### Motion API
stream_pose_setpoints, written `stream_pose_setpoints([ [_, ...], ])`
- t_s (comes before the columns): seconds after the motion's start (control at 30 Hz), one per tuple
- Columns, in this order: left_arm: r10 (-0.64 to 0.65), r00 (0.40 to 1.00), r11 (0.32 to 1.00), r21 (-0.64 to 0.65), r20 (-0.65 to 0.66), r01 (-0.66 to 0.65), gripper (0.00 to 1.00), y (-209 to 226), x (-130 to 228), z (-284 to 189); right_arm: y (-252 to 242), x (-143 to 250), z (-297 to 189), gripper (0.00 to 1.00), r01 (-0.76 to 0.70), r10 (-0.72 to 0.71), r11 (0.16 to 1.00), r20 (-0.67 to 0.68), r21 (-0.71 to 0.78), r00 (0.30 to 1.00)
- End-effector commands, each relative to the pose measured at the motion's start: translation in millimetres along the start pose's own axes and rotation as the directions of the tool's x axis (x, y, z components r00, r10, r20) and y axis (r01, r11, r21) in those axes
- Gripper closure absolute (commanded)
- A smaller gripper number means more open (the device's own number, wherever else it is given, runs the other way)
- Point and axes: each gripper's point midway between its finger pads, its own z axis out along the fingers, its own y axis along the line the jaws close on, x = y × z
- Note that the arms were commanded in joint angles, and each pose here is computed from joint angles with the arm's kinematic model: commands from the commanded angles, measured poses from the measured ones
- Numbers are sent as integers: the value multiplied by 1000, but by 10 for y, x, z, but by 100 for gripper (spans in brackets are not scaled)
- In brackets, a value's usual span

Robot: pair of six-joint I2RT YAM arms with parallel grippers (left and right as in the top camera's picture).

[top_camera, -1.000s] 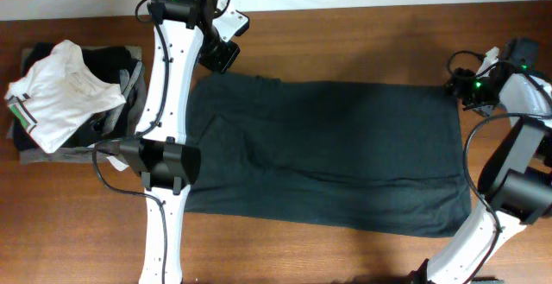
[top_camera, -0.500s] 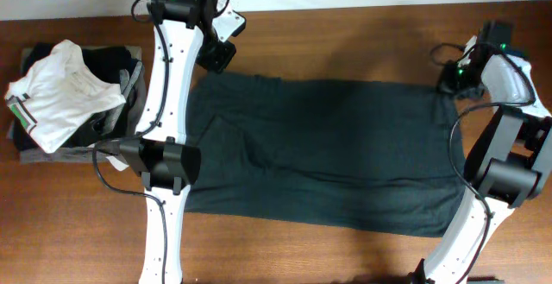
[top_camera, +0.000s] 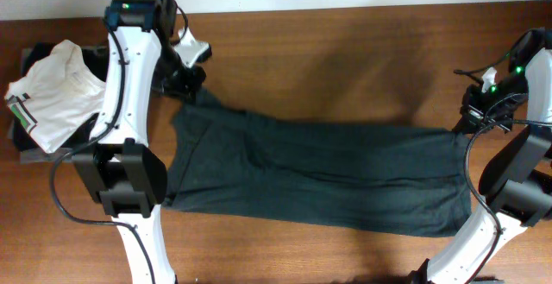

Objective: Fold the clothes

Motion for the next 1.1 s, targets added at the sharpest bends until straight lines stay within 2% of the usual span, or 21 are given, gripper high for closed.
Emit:
stream_pose_setpoints([
  [0.0, -28, 995, 997, 71, -98, 35, 100, -111, 226, 215, -131, 247, 89, 96, -13, 17, 998, -79, 60, 997],
  [0.17, -121, 963, 980, 127, -242, 155, 99, 2, 653, 439, -362, 597, 535, 96, -24, 57, 991, -244, 134, 968],
  [0.2, -143, 955, 973, 137, -260, 184, 99, 36, 715, 486, -495, 656, 574, 96, -48, 103, 976, -258, 212, 961],
  [0.3, -157, 945, 971, 130, -288, 201, 100, 56, 787, 523, -715, 696, 513, 96, -93, 187, 929, -238, 357, 953],
  [0.33, -190, 933, 971, 81, -305, 224, 99, 117, 829, 516, -804, 700, 477, 96, -113, 220, 903, -220, 415, 950],
  [0.5, -205, 931, 972, 53, -302, 231, 100, 147, 845, 484, -866, 700, 450, 95, -122, 237, 883, -205, 454, 950],
  [0.53, -225, 926, 971, 14, -303, 240, 100, 194, 870, 455, -867, 696, 451, 96, -123, 237, 883, -204, 454, 950],
  [0.63, -254, 936, 965, -6, -242, 261, 100, 231, 883, 261, -865, 688, 454, 94, -123, 236, 883, -201, 453, 951],
  [0.67, -255, 937, 965, -4, -239, 262, 98, 229, 882, 252, -865, 689, 454, 85, -123, 236, 883, -201, 453, 951],
  [0.7, -256, 937, 964, 10, -237, 265, 91, 208, 875, 260, -867, 690, 453, 68, -123, 236, 883, -201, 453, 951],
  [0.73, -256, 937, 964, 10, -238, 266, 77, 208, 877, 261, -870, 685, 453, 60, -124, 236, 883, -199, 453, 951],
  [0.8, -274, 937, 959, 4, -215, 282, 70, 305, 862, 260, -866, 517, 501, 59, -181, 248, 908, -136, 377, 959],
  [0.83, -283, 938, 957, 6, -201, 290, 69, 342, 846, 261, -691, 378, 520, 59, -169, 193, 966, -110, 196, 975],
  [0.87, -282, 944, 958, 12, -174, 288, 69, 356, 785, 272, -515, 283, 487, 59, -134, 137, 990, -74, 47, 988],
  [0.9, -251, 964, 962, 88, -89, 259, 69, 259, 546, 301, -284, 202, 387, 58, -70, 68, 990, -19, -123, 998],
  [0.93, -197, 979, 975, 99, -45, 201, 67, 214, 420, 320, -278, 204, 380, 56, -70, 68, 990, -17, -125, 998],
  [1.0, -140, 990, 989, 59, 15, 138, 60, 155, 210, 361, -326, 200, 463, 46, -74, 72, 992, -18, -105, 997],
  [1.03, -121, 992, 992, 37, 36, 119, 58, 151, 140, 372, -464, 212, 572, 38, -108, 107, 993, -22, -36, 994],
  [1.07, -119, 992, 992, 34, 36, 117, 55, 150, 136, 373, -760, 284, 761, 34, -184, 188, 976, -25, 117, 982],
])
